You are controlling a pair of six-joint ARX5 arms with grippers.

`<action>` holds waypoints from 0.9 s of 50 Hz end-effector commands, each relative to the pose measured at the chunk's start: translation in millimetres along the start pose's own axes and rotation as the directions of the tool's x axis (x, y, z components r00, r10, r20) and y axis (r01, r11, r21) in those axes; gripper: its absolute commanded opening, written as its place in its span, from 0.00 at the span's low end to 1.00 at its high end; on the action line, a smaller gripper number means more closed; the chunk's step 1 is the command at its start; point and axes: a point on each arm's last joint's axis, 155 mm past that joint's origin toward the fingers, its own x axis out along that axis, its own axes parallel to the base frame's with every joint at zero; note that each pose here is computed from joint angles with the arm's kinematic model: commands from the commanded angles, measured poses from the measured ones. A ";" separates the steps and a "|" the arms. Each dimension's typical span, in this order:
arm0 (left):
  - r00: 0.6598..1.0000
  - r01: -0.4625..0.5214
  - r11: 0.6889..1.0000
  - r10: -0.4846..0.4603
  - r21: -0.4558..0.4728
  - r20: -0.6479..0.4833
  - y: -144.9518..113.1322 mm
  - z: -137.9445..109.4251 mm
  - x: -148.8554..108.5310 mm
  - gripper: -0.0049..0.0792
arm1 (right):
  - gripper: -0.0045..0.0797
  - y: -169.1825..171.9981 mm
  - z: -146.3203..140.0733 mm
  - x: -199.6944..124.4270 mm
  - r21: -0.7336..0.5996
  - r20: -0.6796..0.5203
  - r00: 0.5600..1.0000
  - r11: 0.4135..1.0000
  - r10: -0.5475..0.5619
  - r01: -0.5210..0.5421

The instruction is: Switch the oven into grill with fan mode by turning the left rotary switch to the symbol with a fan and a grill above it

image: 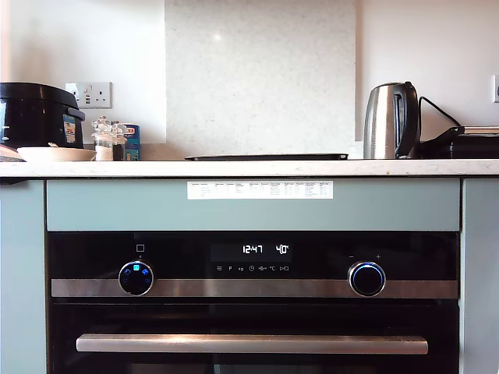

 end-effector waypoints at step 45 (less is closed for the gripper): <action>0.891 0.412 0.881 -0.443 -0.232 -0.100 -91.2 16.1 -14.5 0.04 | 0.04 152.2 -15.7 -37.4 0.170 -0.279 0.744 0.794 0.607 -0.584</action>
